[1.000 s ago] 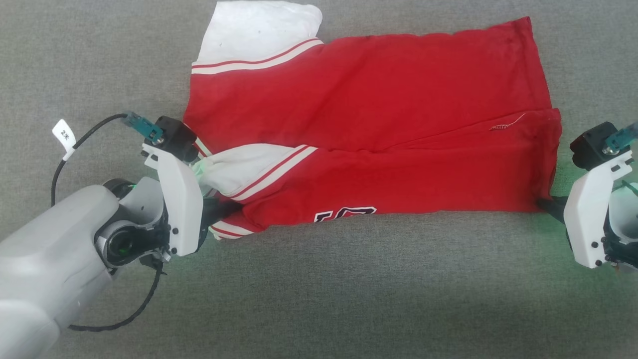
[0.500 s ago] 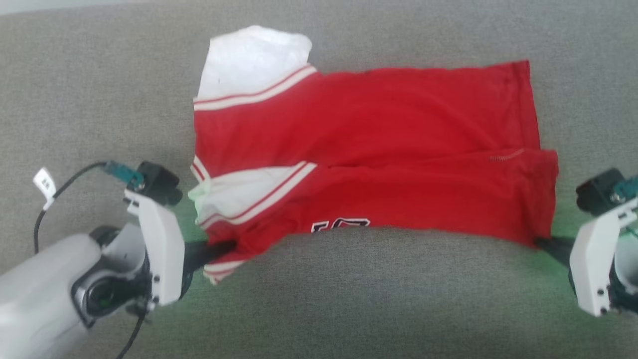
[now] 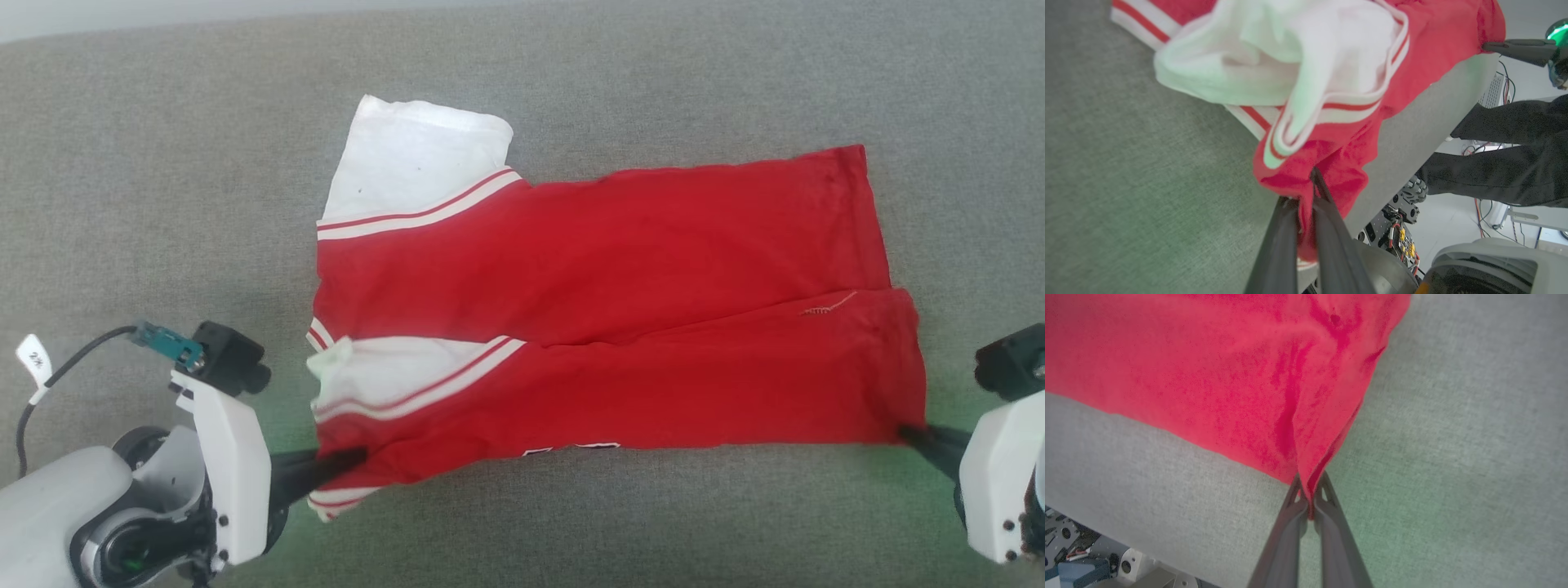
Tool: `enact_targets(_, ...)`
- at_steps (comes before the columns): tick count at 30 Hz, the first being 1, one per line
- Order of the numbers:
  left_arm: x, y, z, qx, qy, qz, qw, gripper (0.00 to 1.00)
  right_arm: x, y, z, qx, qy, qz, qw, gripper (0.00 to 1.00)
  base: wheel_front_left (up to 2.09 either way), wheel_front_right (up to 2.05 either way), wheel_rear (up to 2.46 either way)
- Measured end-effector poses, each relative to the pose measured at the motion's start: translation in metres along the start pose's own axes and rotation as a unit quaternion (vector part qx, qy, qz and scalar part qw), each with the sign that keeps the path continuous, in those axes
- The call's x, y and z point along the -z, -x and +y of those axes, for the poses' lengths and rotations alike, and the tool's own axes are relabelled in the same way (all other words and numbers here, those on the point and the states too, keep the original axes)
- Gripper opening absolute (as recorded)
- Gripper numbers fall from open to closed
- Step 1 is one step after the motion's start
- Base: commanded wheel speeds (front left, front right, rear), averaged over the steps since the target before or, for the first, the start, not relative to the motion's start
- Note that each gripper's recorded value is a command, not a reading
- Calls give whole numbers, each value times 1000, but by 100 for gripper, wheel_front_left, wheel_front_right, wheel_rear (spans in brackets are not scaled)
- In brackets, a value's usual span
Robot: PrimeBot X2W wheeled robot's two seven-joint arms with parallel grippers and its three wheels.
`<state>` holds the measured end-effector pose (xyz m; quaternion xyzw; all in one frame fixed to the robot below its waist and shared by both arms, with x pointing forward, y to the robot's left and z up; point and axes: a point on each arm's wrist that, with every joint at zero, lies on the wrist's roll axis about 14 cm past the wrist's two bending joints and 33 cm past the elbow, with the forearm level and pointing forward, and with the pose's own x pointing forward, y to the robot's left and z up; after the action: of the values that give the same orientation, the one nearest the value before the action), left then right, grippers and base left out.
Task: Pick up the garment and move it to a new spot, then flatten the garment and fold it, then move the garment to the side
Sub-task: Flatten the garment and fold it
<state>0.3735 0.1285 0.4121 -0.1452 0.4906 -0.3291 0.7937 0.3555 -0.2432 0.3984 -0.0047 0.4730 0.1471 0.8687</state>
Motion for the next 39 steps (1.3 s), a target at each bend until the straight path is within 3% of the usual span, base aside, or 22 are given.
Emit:
enact_targets(1,-1,0,1,-3,-3,-5,1000,24,-1,0,0,2,1,-5,1000,84,0,0,0)
enact_targets(2,-4,-1,2,-7,-1,-14,1000,25,-5,1,0,4,-1,-18,1000,100,0,0,0)
enact_targets(3,-6,-1,1,-7,-1,-19,1000,35,-10,1,-1,5,-7,-32,999,100,0,0,0)
enact_targets(4,-8,-1,1,-9,-5,-26,1000,80,-15,2,-2,8,-11,-46,999,100,0,0,0)
enact_targets(5,-12,-1,3,-13,-10,-35,999,96,-20,4,-4,13,-13,-62,998,100,0,0,0)
enact_targets(6,-16,1,6,-19,-12,-43,999,100,-26,7,-8,22,-14,-77,997,100,0,0,0)
enact_targets(11,-54,12,32,-77,-30,-121,989,100,-71,37,-26,74,-10,-221,973,100,0,0,0)
enact_targets(15,-98,14,47,-115,-62,-194,972,100,-102,58,-27,93,-24,-334,938,100,0,0,0)
enact_targets(16,-121,11,50,-123,-69,-228,963,100,-111,65,-25,99,-31,-376,921,100,0,0,0)
enact_targets(21,-181,2,54,-139,-98,-297,940,100,-125,84,-23,115,-44,-451,884,100,0,0,0)
enact_targets(25,-220,-15,54,-147,-117,-317,930,100,-127,101,-26,133,-47,-491,860,100,0,0,0)
enact_targets(31,-253,-51,61,-164,-136,-282,935,100,-116,117,-33,161,-59,-505,846,100,0,0,0)
enact_targets(35,-232,-85,82,-192,-124,-170,959,100,-104,120,-40,178,-68,-496,847,100,0,0,0)
enact_targets(39,-205,-98,99,-210,-66,-55,974,100,-95,118,-45,187,-73,-485,851,100,0,0,0)
